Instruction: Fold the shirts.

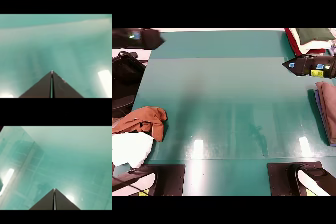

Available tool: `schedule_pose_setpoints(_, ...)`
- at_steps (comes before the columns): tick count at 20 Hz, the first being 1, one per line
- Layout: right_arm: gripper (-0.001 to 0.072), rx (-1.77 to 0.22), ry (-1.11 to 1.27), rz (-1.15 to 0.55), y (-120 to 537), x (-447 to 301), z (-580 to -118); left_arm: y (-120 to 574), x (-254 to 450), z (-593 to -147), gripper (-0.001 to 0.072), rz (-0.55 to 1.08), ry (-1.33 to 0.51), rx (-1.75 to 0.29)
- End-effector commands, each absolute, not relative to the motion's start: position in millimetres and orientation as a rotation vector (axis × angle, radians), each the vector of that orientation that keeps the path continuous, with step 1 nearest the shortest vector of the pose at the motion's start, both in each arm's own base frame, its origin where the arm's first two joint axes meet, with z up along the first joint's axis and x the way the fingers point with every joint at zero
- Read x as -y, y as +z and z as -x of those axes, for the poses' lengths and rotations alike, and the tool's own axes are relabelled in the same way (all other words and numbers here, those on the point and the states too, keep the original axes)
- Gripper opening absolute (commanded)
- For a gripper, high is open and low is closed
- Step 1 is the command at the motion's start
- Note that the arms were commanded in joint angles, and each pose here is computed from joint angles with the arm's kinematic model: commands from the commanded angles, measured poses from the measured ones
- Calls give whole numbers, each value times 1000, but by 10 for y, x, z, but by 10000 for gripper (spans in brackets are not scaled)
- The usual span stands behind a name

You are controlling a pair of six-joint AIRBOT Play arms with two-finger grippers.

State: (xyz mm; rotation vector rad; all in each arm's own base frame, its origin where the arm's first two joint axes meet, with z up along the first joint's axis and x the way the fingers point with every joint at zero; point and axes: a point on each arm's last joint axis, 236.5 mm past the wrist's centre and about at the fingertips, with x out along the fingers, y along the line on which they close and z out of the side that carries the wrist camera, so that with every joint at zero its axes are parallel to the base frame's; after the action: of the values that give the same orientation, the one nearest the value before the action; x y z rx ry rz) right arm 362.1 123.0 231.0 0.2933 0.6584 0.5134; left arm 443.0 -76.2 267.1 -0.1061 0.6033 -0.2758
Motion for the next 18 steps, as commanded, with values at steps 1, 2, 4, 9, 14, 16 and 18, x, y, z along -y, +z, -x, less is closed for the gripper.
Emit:
schedule_pose_setpoints(1, 17, -657, 514, -294, 2311, -1231, -3621, 2248, -149, -3791, 30, -23, -21, -811)
schedule_pose_setpoints(2, 16, -654, 512, -294, 2317, -1228, -3628, 1971, -357, -3598, 31, -30, 40, -899)
schedule_pose_setpoints(4, 17, -652, 510, -295, 2321, -1226, -3632, 1342, -606, -3324, 320, -7, 108, -1069)
schedule_pose_setpoints(9, 17, -653, 511, -295, 2317, -1227, -3631, 176, -762, -3136, 660, 47, 163, -1182)
schedule_pose_setpoints(14, 17, -652, 511, -295, 2318, -1227, -3632, -29, -746, -3042, 550, 87, 187, -1214)
schedule_pose_setpoints(16, 17, -652, 511, -295, 2320, -1227, -3632, -9, -745, -3039, 215, 89, 188, -1217)
schedule_pose_setpoints(18, 17, -647, 512, -297, 2338, -1230, -3634, 181, -729, -3108, 28, 100, 182, -1192)
